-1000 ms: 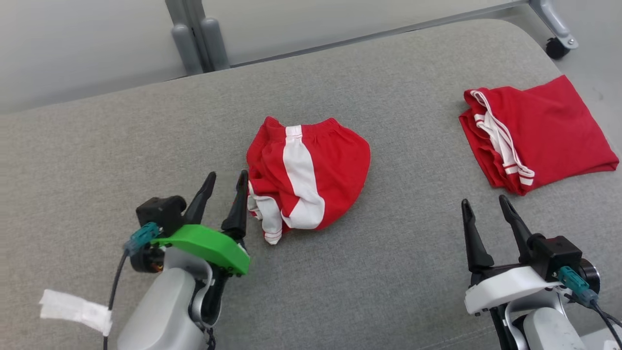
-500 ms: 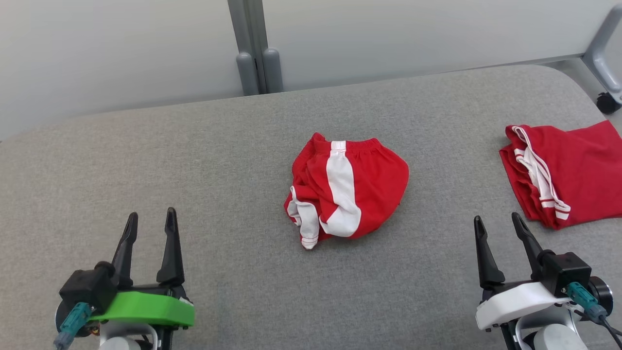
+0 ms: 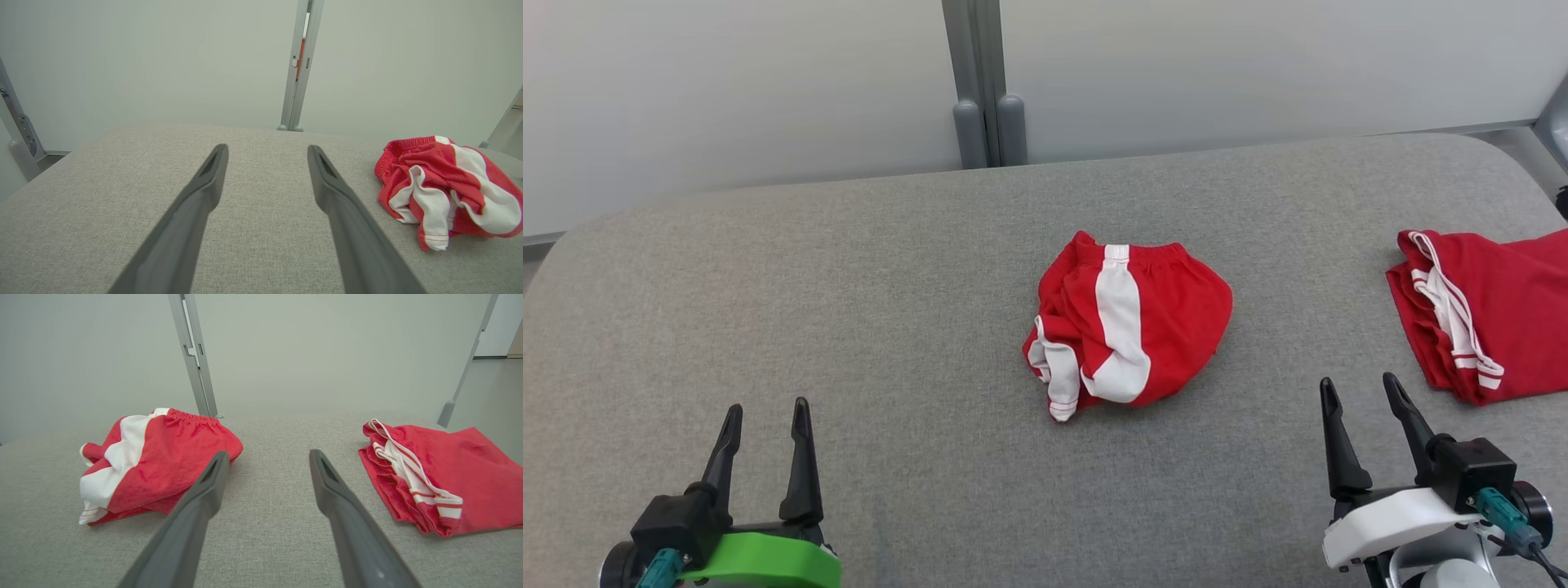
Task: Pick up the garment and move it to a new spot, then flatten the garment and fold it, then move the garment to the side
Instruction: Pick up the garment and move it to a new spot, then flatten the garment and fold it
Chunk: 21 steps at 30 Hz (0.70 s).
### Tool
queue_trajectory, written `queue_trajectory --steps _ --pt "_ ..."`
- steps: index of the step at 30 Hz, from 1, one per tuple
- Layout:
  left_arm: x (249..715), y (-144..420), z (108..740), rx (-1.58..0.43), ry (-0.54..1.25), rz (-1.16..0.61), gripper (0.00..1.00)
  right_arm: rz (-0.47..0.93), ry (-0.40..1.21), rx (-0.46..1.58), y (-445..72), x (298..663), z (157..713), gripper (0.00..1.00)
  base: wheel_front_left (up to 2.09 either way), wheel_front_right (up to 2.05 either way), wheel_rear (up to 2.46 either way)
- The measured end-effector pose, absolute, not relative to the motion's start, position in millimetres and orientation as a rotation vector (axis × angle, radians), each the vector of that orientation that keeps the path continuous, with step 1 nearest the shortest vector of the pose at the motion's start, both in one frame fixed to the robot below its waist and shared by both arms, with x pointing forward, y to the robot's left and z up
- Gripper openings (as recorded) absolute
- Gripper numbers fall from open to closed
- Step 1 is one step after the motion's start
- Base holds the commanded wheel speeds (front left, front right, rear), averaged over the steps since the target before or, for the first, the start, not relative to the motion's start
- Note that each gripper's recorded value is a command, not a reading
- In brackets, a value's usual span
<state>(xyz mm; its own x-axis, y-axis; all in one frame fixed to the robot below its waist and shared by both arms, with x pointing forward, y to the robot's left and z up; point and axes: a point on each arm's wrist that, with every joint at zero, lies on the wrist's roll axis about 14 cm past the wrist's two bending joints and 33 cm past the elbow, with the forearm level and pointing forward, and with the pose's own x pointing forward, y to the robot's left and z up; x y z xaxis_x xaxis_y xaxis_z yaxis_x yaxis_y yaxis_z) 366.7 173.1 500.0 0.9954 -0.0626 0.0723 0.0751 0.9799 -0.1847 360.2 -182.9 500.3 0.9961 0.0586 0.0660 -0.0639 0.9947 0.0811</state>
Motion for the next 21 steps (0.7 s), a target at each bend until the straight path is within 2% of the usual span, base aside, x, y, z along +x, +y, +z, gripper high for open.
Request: queue_trajectory --steps 21 --pt "366.0 164.4 495.8 -0.213 -0.052 -0.089 1.00 0.082 -0.049 0.093 -173.4 361.7 495.6 1.00 0.00 0.00 0.00"
